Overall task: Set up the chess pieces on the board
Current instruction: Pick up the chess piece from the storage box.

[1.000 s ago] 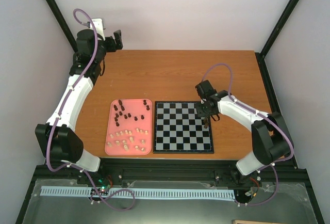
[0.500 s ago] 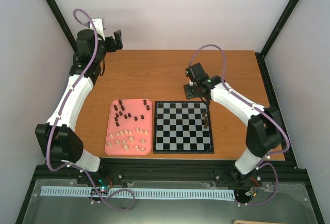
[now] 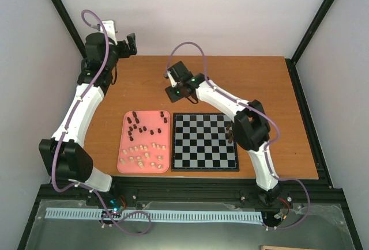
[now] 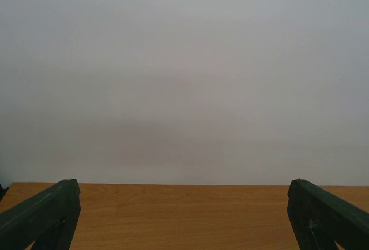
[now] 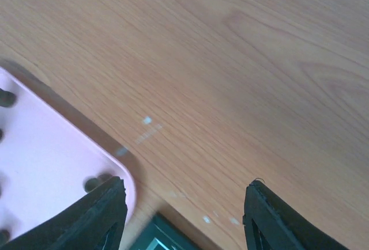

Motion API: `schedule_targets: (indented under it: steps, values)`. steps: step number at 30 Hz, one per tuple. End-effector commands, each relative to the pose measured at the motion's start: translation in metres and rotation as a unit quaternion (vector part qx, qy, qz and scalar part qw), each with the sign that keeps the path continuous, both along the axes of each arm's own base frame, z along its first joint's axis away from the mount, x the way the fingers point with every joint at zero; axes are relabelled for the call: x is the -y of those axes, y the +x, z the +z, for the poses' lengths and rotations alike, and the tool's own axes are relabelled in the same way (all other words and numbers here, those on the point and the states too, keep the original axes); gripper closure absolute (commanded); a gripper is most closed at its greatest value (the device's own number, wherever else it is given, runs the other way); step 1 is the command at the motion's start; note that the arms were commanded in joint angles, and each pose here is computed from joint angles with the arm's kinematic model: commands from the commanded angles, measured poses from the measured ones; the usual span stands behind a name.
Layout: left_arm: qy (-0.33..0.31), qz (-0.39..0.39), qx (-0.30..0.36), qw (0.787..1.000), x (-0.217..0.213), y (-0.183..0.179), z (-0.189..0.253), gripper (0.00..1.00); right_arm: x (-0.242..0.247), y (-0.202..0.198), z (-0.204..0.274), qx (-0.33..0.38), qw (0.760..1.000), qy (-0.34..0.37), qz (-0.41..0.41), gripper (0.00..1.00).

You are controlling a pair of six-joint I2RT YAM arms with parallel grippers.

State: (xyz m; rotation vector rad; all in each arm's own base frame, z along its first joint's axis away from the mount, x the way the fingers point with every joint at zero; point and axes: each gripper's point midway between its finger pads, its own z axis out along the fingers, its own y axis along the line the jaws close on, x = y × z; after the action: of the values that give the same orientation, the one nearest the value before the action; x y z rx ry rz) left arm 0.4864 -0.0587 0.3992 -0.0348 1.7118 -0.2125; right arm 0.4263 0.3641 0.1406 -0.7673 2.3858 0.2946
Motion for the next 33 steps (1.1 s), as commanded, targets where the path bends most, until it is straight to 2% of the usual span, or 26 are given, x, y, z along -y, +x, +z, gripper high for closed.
schedule_targets:
  steps: [1, 6, 17, 27, 30, 33]
  values:
    - [0.0, 0.0, 0.042, 0.999, -0.001, -0.011, 0.031, 0.0, -0.041, -0.01, -0.023, -0.028, 0.998, -0.003, 0.063, 0.44]
    - [-0.001, 0.0, 0.04, 0.999, 0.0, -0.009, 0.03, 0.0, -0.07, -0.025, -0.041, -0.045, 0.993, -0.013, 0.104, 0.44]
    - [-0.002, -0.001, 0.037, 0.999, 0.001, -0.006, 0.027, 0.0, -0.084, -0.051, -0.067, -0.076, 0.987, -0.031, 0.137, 0.48]
    - [-0.001, -0.001, 0.037, 0.999, 0.001, -0.005, 0.027, 0.0, -0.087, -0.047, -0.081, -0.078, 0.987, -0.04, 0.134, 0.53]
    - [0.0, 0.001, 0.037, 0.999, 0.0, -0.006, 0.027, 0.0, -0.085, -0.046, -0.083, -0.078, 0.987, -0.045, 0.131, 0.56]
    - [0.0, 0.001, 0.036, 0.999, 0.0, -0.006, 0.027, 0.0, -0.085, -0.047, -0.084, -0.08, 0.987, -0.048, 0.131, 0.64]
